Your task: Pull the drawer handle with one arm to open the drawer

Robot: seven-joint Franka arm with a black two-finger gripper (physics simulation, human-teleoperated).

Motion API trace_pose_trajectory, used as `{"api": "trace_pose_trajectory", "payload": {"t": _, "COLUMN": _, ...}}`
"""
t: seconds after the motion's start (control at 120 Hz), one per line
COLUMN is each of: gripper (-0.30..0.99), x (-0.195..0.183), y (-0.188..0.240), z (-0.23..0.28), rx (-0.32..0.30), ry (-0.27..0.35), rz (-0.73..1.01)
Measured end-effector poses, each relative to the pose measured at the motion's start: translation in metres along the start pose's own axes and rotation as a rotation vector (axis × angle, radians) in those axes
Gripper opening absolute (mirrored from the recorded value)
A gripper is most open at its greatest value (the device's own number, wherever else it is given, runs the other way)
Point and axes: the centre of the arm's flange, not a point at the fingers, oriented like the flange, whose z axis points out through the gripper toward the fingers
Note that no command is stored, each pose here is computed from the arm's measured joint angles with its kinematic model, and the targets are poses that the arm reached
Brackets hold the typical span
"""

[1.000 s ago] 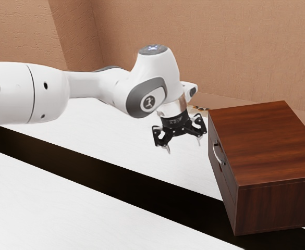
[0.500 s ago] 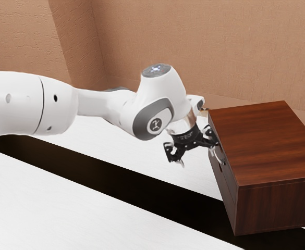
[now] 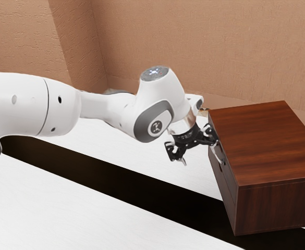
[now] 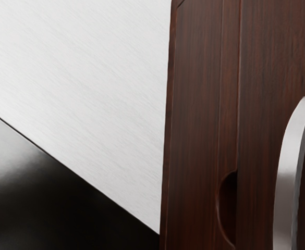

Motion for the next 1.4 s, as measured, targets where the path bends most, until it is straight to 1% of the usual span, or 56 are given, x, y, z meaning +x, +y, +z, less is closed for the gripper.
{"api": "trace_pose_trajectory", "payload": {"t": 0.367, "gripper": 0.69, "x": -0.002, "y": 0.004, "z": 0.004, "rx": -0.011, "ry": 0.0, "rz": 0.018}}
{"api": "trace_pose_trajectory", "payload": {"t": 0.842, "gripper": 0.69, "x": 0.0, "y": -0.003, "z": 0.014, "rx": -0.005, "ry": -0.01, "rz": 0.011}}
{"api": "trace_pose_trajectory", "payload": {"t": 1.108, "gripper": 0.69, "x": 0.001, "y": -0.015, "z": 0.009, "rx": 0.012, "ry": -0.017, "rz": 0.006}}
{"api": "trace_pose_trajectory", "payload": {"t": 1.4, "gripper": 0.69, "x": 0.001, "y": -0.037, "z": 0.003, "rx": 0.034, "ry": -0.032, "rz": -0.011}}
